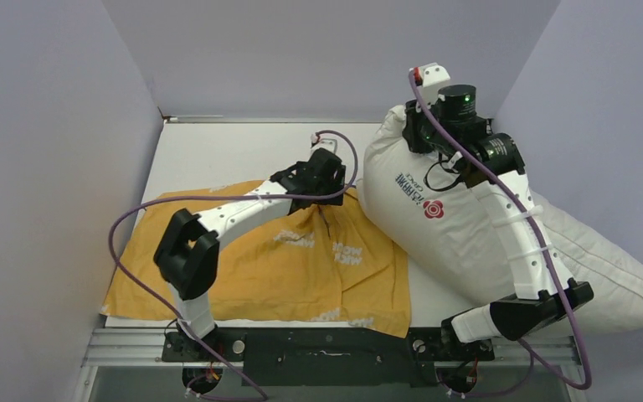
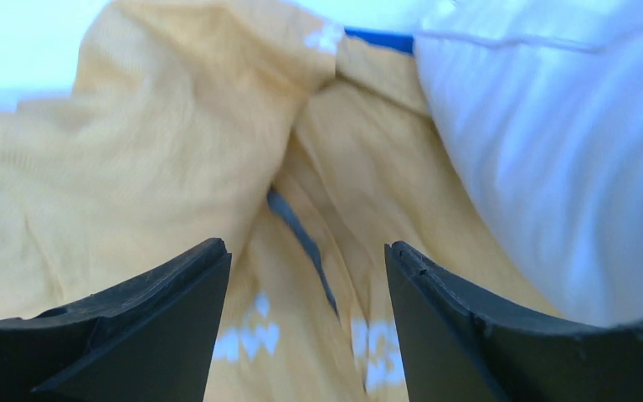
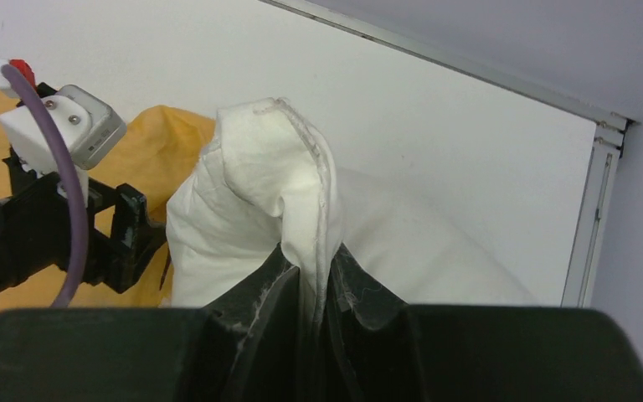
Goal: Put the pillow into the pillowcase
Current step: Stuff the pillow into the pillowcase.
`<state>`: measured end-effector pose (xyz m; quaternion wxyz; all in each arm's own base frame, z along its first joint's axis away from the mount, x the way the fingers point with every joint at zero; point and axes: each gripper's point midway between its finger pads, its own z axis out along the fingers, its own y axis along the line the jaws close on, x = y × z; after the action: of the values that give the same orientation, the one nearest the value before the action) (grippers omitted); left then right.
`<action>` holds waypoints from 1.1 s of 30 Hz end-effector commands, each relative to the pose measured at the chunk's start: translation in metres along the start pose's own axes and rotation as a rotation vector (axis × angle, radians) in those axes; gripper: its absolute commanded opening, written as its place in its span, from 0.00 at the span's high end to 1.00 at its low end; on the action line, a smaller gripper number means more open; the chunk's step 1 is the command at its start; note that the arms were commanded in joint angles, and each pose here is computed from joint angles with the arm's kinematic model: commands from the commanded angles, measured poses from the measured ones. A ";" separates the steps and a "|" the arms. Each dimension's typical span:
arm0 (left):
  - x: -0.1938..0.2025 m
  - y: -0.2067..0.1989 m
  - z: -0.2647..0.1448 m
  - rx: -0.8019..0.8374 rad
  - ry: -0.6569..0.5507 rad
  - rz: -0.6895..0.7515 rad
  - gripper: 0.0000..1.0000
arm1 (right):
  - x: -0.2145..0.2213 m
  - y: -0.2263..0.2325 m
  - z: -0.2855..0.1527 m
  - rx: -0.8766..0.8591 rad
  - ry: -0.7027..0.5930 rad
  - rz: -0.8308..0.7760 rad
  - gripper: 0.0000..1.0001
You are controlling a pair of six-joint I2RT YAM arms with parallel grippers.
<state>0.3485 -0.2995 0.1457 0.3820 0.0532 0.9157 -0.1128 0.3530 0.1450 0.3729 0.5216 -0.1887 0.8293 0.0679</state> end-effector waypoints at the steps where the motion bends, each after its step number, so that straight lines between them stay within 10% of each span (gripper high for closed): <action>1: -0.014 0.008 0.045 -0.093 0.005 0.154 0.32 | -0.056 -0.042 -0.021 0.044 -0.209 0.119 0.95; 9: 0.002 0.038 0.112 -0.328 0.038 0.279 0.38 | -0.035 -0.060 -0.011 -0.039 -0.203 0.205 0.95; 15: -0.019 0.062 0.097 -0.419 -0.078 0.257 1.00 | -0.022 -0.040 -0.012 -0.143 -0.169 0.196 0.95; 33: -0.055 0.037 -0.011 -0.021 -0.099 0.102 1.00 | -0.037 0.016 -0.066 -0.431 -0.236 0.168 0.95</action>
<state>0.3942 -0.2574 0.1635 0.4345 0.0984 0.8952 -0.0109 0.3225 0.1313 0.3811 0.4989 -0.1722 0.8089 0.2592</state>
